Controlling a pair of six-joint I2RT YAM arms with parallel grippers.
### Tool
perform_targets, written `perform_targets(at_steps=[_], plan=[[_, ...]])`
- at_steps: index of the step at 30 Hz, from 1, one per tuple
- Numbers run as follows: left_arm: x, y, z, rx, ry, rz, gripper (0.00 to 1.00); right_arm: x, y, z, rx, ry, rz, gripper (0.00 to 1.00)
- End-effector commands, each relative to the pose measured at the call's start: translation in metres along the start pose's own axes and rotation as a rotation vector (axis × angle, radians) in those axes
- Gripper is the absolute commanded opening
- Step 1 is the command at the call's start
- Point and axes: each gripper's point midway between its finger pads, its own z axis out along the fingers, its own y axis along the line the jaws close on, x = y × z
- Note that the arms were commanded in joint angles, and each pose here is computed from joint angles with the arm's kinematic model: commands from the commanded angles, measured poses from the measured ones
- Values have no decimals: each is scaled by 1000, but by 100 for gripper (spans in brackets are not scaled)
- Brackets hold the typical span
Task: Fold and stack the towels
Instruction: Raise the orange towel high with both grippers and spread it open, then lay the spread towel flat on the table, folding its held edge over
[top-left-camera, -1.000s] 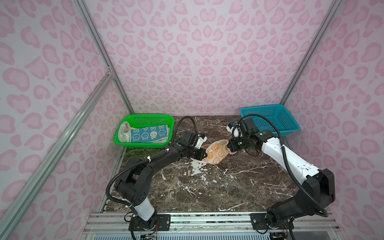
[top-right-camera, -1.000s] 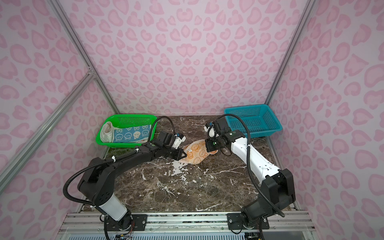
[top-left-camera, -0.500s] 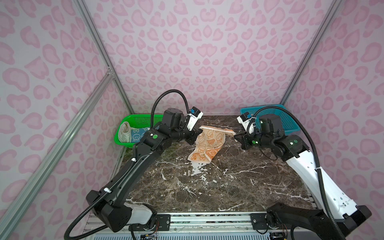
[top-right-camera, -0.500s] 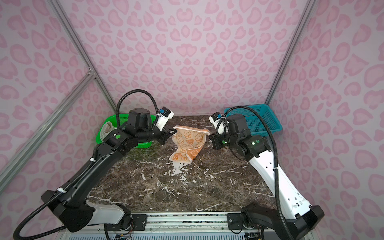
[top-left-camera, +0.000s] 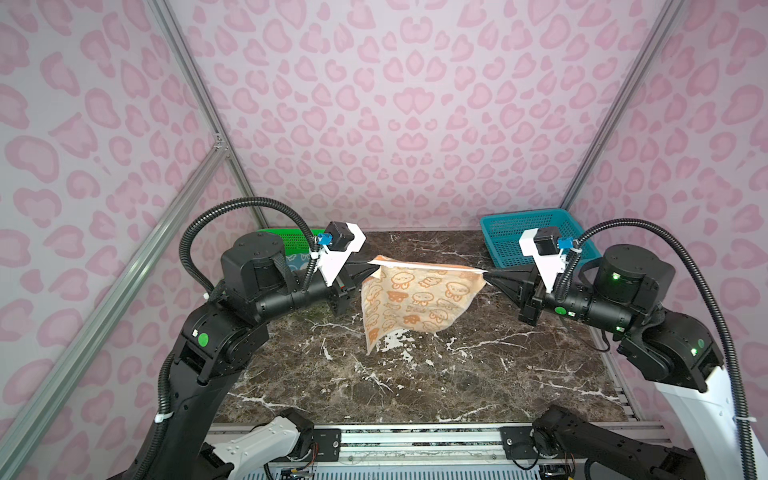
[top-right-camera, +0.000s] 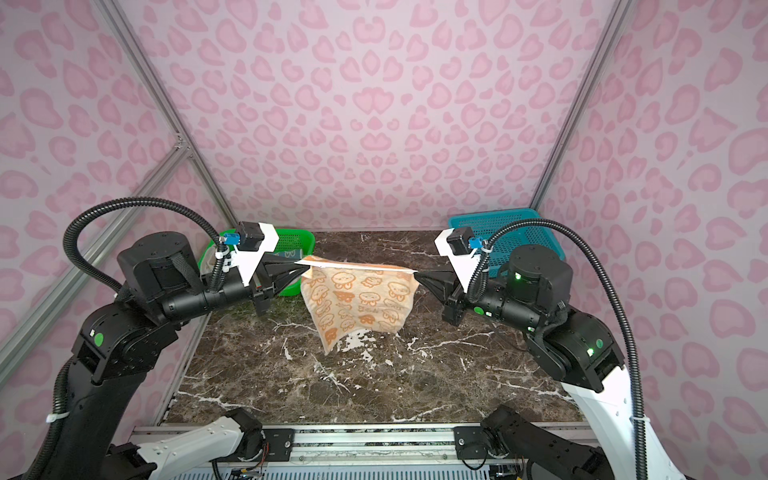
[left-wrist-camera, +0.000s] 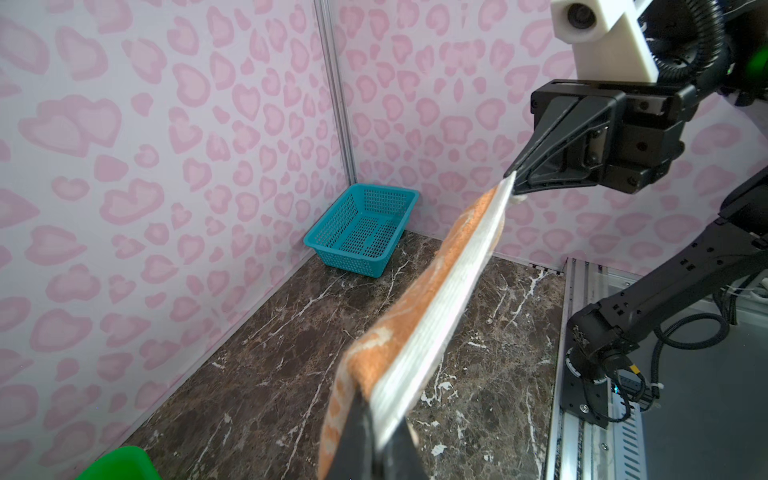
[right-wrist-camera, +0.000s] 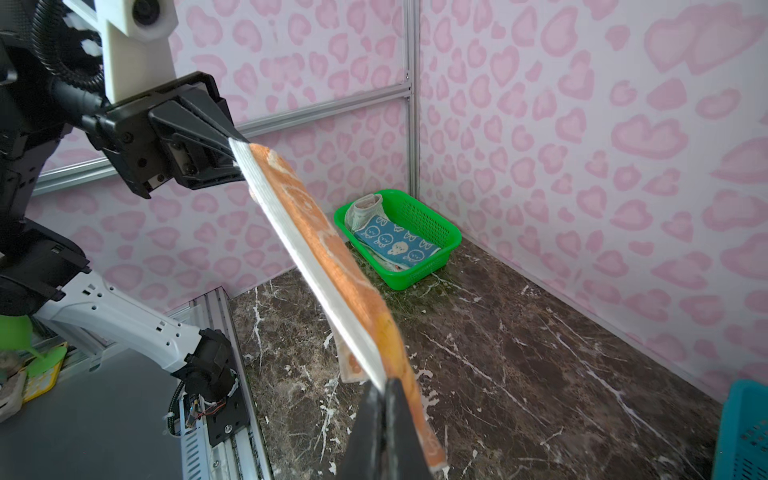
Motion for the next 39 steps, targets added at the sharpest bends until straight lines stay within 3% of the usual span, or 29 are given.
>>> perform_targets(at_steps=[1,8,14,21,30,39], plan=[[-5,11,-7,-74,-5,-20,3,15,-32,-3,182,38,49,0],[44,58,51,-166,173,-125,3,51,-90,39,264,177,160,0],[123,128,114,-206,340,-293,3,111,-182,79,381,342,295,0],[187,190,167,-250,489,-334,3,146,-244,137,381,487,273,0],[234,203,183,-240,581,-317,3,193,-246,174,298,604,249,0],[299,177,166,-224,722,-375,3,261,-206,164,277,742,235,0]])
